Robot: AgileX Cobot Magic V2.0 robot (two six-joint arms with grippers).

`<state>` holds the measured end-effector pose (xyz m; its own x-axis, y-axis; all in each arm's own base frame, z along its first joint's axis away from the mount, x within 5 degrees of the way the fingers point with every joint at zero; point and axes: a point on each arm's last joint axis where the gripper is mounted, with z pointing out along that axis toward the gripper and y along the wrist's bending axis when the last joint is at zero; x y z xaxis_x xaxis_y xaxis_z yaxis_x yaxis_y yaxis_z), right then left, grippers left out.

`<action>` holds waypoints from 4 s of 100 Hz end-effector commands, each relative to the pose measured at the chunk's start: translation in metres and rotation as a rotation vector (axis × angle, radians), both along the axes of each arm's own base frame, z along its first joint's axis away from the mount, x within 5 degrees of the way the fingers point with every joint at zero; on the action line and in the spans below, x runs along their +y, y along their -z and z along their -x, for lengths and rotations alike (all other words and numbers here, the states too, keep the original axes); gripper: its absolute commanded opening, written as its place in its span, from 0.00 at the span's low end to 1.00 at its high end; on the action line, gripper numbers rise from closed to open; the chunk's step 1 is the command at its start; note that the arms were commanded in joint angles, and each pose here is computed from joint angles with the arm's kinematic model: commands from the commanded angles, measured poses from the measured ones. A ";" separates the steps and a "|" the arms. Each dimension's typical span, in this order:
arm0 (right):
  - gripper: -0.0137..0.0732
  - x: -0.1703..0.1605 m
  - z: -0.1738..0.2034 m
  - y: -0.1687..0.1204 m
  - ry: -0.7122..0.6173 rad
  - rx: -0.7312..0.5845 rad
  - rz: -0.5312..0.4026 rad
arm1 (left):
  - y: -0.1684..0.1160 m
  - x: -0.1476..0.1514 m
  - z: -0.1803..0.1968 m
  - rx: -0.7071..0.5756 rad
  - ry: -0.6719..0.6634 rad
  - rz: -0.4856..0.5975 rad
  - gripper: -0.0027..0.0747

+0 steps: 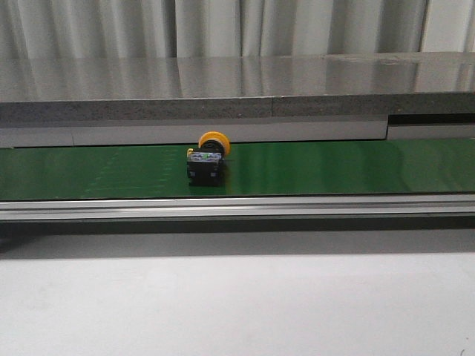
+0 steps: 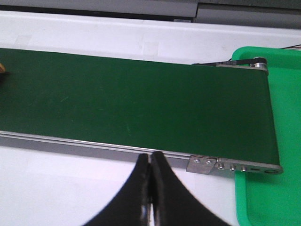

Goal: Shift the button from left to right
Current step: 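Release the button and retract the left gripper as the belt carries it, then lower the right gripper onto the arriving button and grasp it, then lift the button off the belt and lower it into the green tray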

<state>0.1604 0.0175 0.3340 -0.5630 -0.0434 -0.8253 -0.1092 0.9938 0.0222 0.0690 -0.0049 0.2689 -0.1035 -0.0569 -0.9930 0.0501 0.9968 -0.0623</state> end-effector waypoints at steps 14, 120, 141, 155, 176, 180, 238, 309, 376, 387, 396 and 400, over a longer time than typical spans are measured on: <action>0.08 0.001 -0.021 -0.004 0.005 -0.004 0.003 | -0.016 0.001 0.000 -0.100 -0.008 0.018 0.01; 0.82 0.015 -0.070 0.002 0.027 0.035 -0.198 | -0.016 0.001 0.000 -0.100 -0.008 0.018 0.01; 0.82 0.034 -0.102 0.014 -0.028 0.116 -0.189 | -0.016 0.001 0.000 -0.100 -0.008 0.018 0.01; 0.82 0.051 -0.122 0.023 -0.069 0.155 -0.180 | -0.016 0.001 0.000 -0.100 -0.008 0.018 0.01; 0.82 0.071 -0.146 0.041 -0.109 0.216 -0.165 | -0.016 0.001 0.000 -0.100 -0.008 0.018 0.01; 0.82 0.074 -0.150 0.045 -0.113 0.225 -0.163 | -0.016 0.001 0.000 -0.100 -0.008 0.018 0.01; 0.82 0.090 -0.176 0.081 -0.123 0.286 -0.143 | -0.016 0.001 0.000 -0.100 -0.008 0.018 0.01; 0.49 0.088 -0.177 0.088 -0.124 0.331 -0.122 | -0.016 0.001 0.000 -0.100 -0.008 0.018 0.01; 0.49 -0.061 -0.180 0.018 0.208 0.269 0.062 | -0.016 0.001 0.000 -0.100 -0.008 0.018 0.01; 0.49 -0.095 -0.174 0.018 0.307 0.261 0.056 | -0.016 0.001 0.000 -0.100 -0.008 0.018 0.01; 0.49 -0.120 -0.170 0.019 0.380 0.250 0.048 | -0.016 0.001 0.000 -0.100 -0.008 0.018 0.01; 0.49 -0.128 -0.170 0.021 0.402 0.254 0.045 | -0.016 0.001 0.000 -0.100 -0.008 0.018 0.01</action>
